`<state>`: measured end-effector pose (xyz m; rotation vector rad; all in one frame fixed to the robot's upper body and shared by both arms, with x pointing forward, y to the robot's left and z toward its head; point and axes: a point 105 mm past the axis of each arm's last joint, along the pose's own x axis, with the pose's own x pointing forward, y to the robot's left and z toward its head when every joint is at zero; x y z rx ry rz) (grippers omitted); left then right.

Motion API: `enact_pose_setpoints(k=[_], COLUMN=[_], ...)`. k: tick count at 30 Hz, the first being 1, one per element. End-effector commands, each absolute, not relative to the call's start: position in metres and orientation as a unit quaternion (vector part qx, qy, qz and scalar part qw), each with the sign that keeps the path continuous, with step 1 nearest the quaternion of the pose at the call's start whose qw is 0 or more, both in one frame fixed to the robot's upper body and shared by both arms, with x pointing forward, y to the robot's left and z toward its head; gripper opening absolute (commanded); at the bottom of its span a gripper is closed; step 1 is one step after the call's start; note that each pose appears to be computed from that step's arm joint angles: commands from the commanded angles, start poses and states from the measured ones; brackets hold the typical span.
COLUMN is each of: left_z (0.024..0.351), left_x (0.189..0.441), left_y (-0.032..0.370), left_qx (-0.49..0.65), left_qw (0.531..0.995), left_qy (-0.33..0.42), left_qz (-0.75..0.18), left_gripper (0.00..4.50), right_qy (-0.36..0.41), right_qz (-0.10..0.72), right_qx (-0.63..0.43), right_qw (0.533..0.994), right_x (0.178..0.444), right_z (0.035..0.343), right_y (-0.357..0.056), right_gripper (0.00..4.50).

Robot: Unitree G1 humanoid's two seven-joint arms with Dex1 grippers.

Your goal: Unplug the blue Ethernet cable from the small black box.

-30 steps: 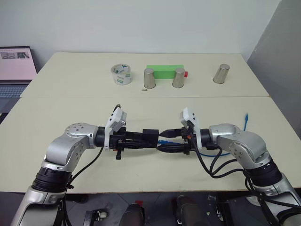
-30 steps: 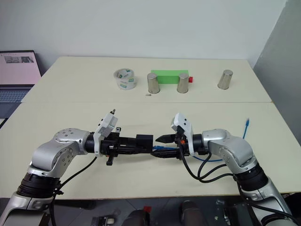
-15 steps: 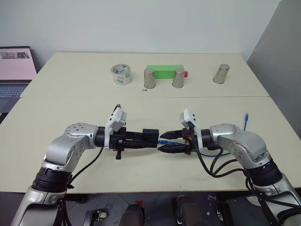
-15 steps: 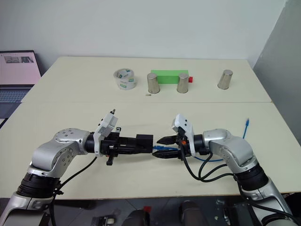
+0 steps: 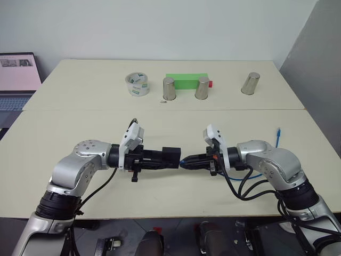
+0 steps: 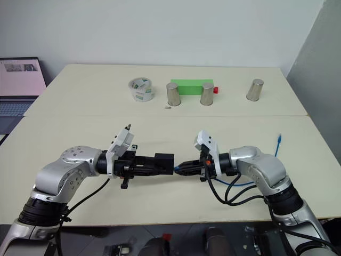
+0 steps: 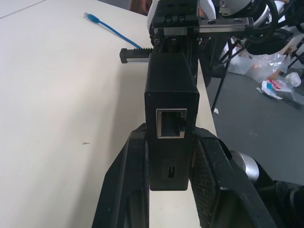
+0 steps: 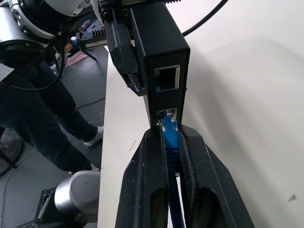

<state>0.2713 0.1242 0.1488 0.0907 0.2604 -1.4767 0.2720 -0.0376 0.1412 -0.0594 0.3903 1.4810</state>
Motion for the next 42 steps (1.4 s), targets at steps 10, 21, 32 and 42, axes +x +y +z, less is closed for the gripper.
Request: enact_pose_setpoints(k=[10,21,32,42], left_z=[0.141,0.145,0.136,0.142], left_x=[0.276,0.286,0.296,0.368], left_y=[0.151,0.168,0.152,0.2], left_qx=[0.113,0.127,0.097,0.146], left_qw=[0.739,0.765,0.819,0.95], left_qy=[0.145,0.142,0.101,0.008], left_qz=[-0.648,-0.616,-0.557,-0.276], left_gripper=[0.8,0.8,0.8,0.8], right_qy=[0.189,0.161,0.121,0.061], right_qz=[0.663,0.597,0.282,0.414], right_qx=[-0.043,-0.074,-0.179,-0.173], right_qw=[0.723,0.783,0.935,0.892], right_x=[0.278,0.308,0.418,0.377], right_z=[0.146,0.146,0.118,0.164], right_y=[-0.054,-0.076,-0.162,-0.137], right_gripper=[0.02,0.02,1.39,3.83])
